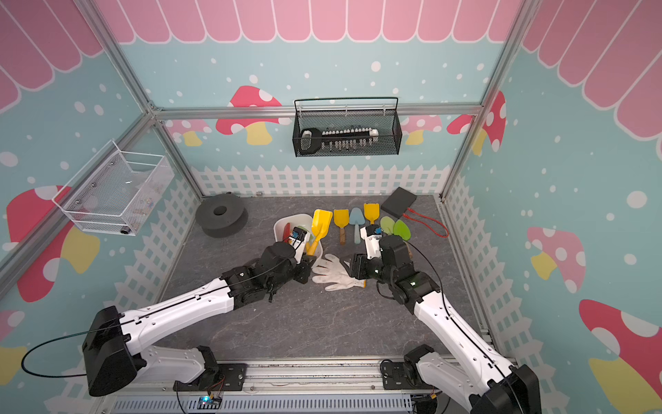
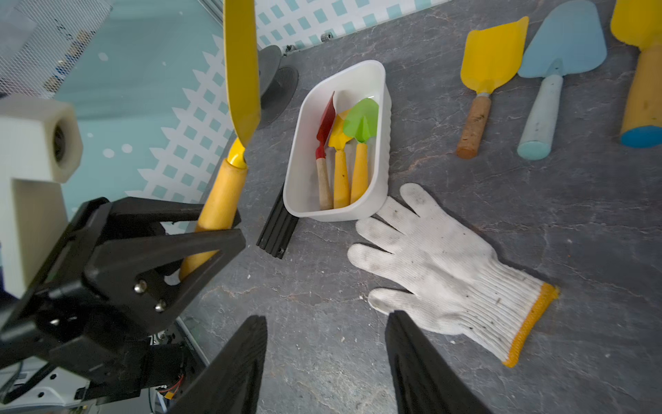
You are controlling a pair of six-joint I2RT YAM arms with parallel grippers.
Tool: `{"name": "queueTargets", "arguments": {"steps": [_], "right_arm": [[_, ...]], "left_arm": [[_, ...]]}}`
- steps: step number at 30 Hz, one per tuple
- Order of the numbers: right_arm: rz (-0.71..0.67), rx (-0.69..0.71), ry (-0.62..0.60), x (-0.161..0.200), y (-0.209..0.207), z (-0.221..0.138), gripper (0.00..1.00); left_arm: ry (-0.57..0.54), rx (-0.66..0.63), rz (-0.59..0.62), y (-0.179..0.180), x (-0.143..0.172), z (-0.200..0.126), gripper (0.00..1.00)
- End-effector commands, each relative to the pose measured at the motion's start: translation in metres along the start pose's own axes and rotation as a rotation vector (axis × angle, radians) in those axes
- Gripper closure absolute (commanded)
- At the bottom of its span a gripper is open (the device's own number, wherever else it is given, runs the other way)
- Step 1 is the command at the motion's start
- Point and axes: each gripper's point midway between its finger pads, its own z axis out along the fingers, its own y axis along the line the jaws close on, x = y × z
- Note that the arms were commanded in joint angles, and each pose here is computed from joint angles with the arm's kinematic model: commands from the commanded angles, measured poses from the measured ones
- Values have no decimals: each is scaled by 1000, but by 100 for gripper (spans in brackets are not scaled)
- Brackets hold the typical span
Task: Take the shovel out of the storage box
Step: Pick up the shovel from the storage box.
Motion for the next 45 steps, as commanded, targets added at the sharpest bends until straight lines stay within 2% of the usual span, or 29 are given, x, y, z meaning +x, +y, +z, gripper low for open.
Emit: {"name": "queueTargets", "arguments": {"steps": [1,10,15,28,34,45], "right_arm": [[35,-65,-53,-14,22,4,43],[55,-93,-163,-31,39,-2,50],[74,-91,-171,-38,44,3,55],[100,43,-207,-44,37,15,54],[107,106,-220,-36,27,13,56],[108,110,-230,-38,27,16,60]], "left_arm": [[-145,46,6,-14,-32,-3,100],[-159,111,22,-34,-35,10,100],[-164,132,39,-45,-36,14,100],[-189,148,94,-64,-37,13,100],[-193,115,92,-62,-39,12,100],[-224,170,99,-73,-39,3,100]]}}
